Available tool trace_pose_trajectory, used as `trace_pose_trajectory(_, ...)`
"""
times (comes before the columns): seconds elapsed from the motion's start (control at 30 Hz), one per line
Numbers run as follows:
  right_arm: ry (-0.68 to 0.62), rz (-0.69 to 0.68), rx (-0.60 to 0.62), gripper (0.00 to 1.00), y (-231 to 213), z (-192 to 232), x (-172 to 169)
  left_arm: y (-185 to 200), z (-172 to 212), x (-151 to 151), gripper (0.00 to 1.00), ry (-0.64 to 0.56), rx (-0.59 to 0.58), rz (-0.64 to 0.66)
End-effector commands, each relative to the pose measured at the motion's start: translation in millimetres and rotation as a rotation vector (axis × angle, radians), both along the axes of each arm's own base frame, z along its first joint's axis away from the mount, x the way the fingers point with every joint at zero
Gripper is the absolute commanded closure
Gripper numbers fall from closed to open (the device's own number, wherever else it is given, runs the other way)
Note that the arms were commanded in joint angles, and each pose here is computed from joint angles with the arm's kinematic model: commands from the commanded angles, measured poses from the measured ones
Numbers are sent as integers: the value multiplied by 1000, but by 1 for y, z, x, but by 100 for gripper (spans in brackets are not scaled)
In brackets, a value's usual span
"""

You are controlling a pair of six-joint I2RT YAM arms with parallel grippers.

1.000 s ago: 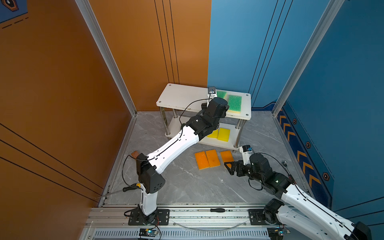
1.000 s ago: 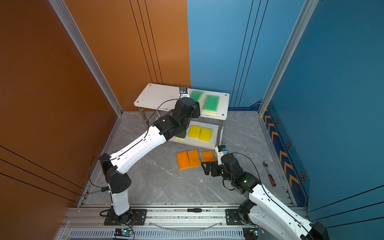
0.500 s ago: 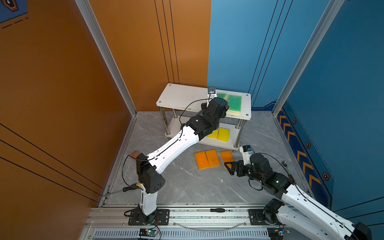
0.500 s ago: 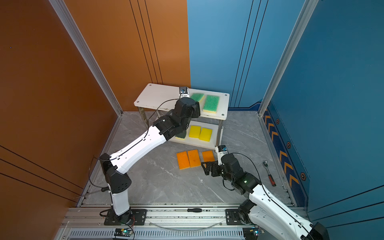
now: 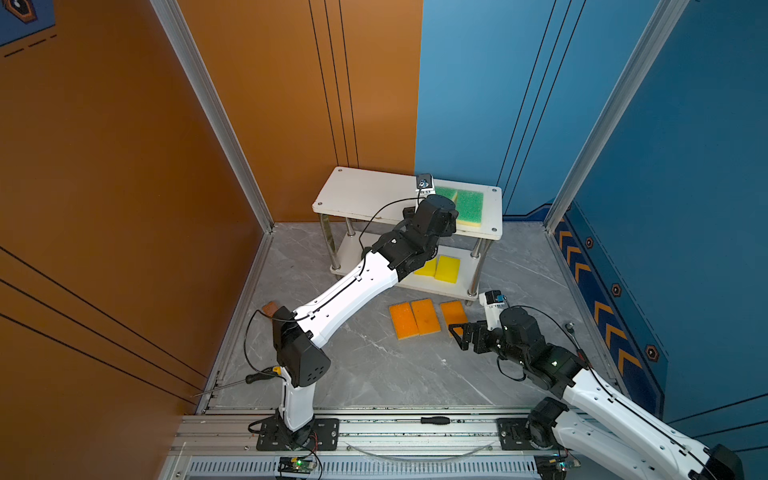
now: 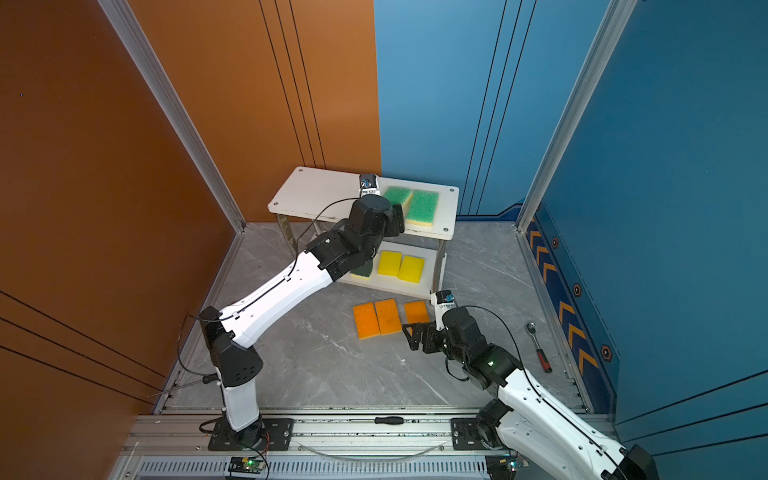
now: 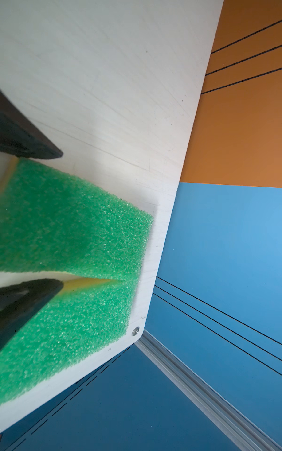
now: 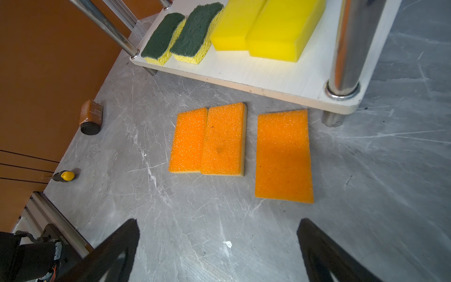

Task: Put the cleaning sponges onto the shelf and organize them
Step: 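Open the left gripper and release the green sponge on the shelf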

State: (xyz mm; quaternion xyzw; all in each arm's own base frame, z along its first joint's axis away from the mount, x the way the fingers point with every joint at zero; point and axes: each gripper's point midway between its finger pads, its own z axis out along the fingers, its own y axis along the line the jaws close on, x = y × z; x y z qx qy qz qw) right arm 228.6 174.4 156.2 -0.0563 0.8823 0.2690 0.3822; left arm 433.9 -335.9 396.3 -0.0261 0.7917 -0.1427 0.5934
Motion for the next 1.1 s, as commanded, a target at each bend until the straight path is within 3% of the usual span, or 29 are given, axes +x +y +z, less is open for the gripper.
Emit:
trace_pose_trajectory(0.0, 25, 1, -22, 0, -5, -10, -4, 8, 8, -6, 26, -5, -8, 5)
trace_pose_trajectory(0.17, 26, 2, -21, 0, -4, -10, -4, 9, 6, -4, 33, -8, 7, 17)
trace_pose_trajectory(0.5, 28, 2, -21, 0, -5, -10, -4, 18, 6, -4, 33, -29, 72, 76)
trace_pose_trajectory(0.77, 29, 0, -21, 0, -5, -11, -4, 17, 6, -5, 23, -28, 62, 76)
trace_pose_trajectory(1.07, 31, 2, -21, 0, -5, -11, -4, 22, 13, -10, 19, -37, 49, 76)
